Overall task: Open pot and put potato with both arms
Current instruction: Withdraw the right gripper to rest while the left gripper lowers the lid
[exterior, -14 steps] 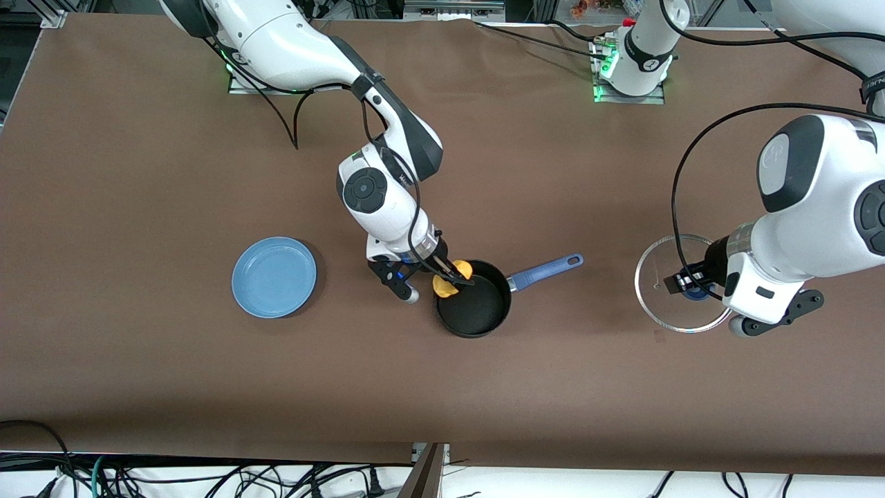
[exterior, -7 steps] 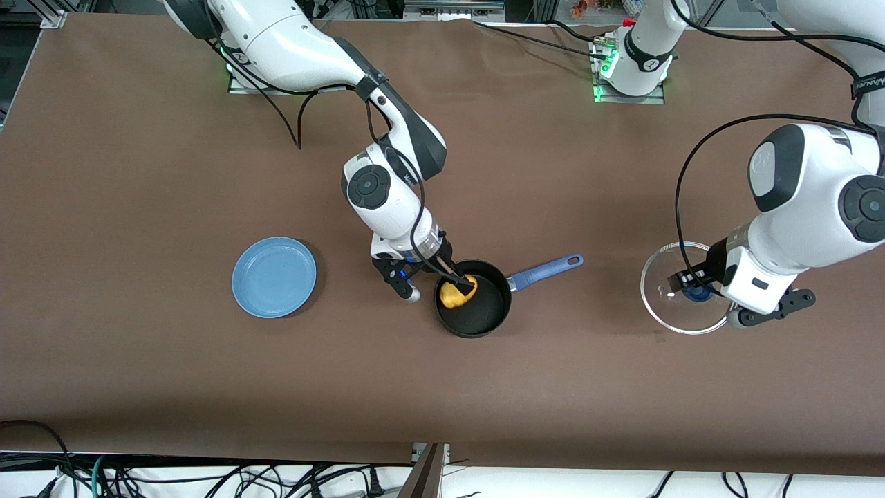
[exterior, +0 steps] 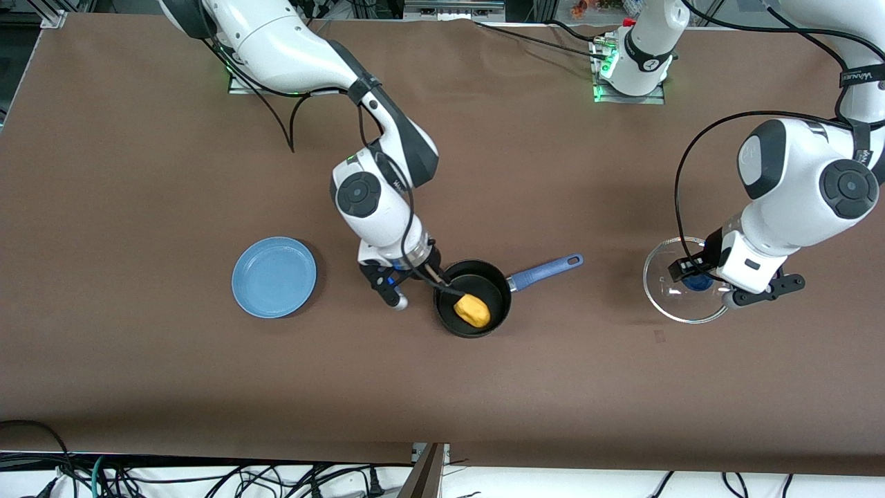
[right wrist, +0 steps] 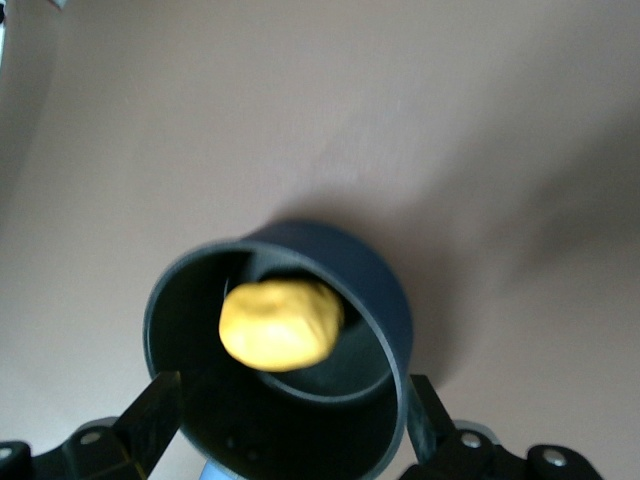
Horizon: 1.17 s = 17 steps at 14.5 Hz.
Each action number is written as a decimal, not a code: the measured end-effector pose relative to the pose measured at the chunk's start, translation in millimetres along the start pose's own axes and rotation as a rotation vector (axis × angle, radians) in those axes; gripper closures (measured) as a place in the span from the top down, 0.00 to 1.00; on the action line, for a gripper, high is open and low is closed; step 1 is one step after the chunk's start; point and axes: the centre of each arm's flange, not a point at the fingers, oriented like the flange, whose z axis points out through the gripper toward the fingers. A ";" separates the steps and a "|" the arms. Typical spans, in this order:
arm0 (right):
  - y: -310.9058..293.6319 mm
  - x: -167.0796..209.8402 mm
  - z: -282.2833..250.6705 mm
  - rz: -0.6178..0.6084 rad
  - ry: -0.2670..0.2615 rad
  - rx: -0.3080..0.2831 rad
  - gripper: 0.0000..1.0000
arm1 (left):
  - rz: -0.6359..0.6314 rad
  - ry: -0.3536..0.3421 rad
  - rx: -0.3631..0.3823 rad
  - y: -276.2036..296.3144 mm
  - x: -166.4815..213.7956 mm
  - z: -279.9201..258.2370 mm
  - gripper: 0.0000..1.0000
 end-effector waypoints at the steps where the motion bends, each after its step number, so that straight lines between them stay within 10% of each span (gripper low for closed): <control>1: -0.9 10.8 -12.2 -0.041 0.004 -0.026 1.00 | 0.012 0.005 0.000 -7.9 -6.9 7.6 0.54; 9: 55.6 129.3 -145.9 -0.411 -0.023 -0.238 1.00 | 0.030 0.068 -0.009 -33.8 -75.6 82.2 0.54; 17: 148.9 166.5 -274.0 -0.709 -0.124 -0.326 1.00 | 0.075 0.083 -0.033 -18.0 -109.3 172.0 0.54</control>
